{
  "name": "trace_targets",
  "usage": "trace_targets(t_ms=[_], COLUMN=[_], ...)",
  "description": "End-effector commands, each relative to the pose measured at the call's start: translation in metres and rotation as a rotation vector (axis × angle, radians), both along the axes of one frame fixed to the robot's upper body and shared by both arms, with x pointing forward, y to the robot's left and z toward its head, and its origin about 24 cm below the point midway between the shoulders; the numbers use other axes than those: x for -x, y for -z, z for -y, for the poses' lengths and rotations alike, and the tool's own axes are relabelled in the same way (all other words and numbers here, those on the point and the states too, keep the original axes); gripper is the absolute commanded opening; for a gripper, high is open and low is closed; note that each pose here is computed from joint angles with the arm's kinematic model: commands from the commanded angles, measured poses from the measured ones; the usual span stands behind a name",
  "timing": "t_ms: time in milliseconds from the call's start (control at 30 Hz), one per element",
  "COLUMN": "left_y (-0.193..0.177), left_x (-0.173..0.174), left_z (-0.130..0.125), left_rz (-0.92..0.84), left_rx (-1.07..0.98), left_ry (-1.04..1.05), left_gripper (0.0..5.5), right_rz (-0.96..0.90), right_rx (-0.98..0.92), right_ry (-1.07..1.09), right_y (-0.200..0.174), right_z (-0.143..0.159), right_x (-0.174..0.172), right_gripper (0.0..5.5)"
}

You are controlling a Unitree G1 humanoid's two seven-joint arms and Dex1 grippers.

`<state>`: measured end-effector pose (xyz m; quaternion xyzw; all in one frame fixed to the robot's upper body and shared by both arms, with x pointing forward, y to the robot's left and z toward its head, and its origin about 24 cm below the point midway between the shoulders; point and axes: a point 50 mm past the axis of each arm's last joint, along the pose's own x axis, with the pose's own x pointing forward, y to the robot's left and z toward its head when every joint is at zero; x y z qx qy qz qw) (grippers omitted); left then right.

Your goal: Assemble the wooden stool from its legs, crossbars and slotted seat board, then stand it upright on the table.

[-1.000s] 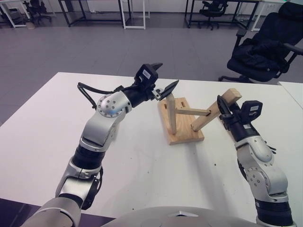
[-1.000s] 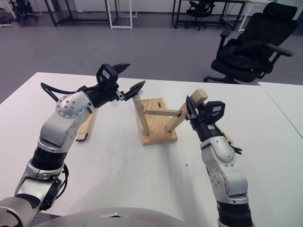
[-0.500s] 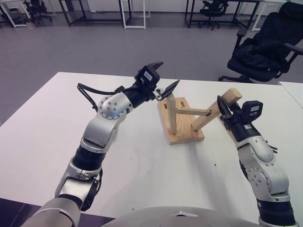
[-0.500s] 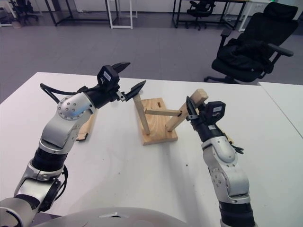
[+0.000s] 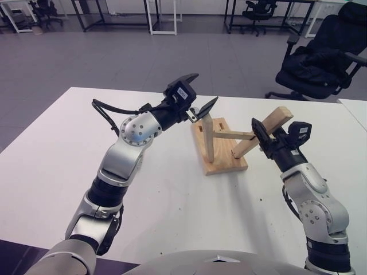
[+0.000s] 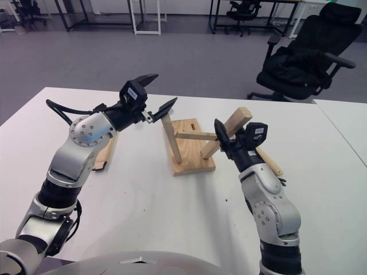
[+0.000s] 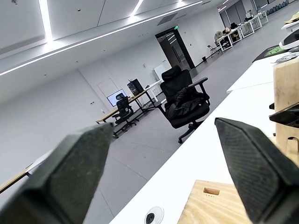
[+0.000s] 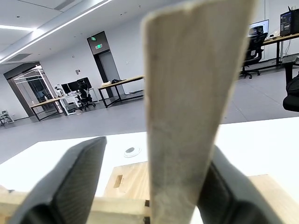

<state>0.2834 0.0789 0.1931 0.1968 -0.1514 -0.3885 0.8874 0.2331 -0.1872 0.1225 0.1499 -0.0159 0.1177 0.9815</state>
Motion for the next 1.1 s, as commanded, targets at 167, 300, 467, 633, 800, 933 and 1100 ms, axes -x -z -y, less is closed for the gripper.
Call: trace_targets(t_ms=[167,300,467,633,800,933,1100], left_y=[0.063,0.064,0.068,0.07,0.073,0.072,0.069], left_x=[0.006,0.007,0.002,-0.002,-0.003,0.001,0.003], left_z=[0.002,0.004,0.007,0.009,0.012,0.015,0.017], left_rz=[-0.262,-0.255,-0.246,-0.241,-0.244,-0.25,-0.255], left_rx=[-0.156,-0.171,-0.215,-0.227,-0.235,-0.233,-0.218], left_ry=[0.0,-0.001,0.008,0.009,0.022,0.043,0.053], left_gripper=[3.97,3.97,3.97,3.97,3.97,3.97,3.97], right_rz=[0.315,0.48,0.29,0.11,-0.06,-0.157,-0.161], right_rx=[0.204,0.582,1.044,1.171,1.247,1.363,1.429], right_ry=[0.15,0.053,-0.319,-0.905,-1.228,-1.35,-1.409], right_y=[-0.082,-0.125,-0.115,-0.136,-0.127,-0.107,-0.091], right_z=[0.041,0.008,-0.012,-0.01,-0.024,-0.034,-0.05], right_x=[-0.01,-0.017,-0.047,-0.056,-0.073,-0.085,-0.092], right_gripper=[3.52,3.52,3.52,3.52,3.52,3.26,2.26])
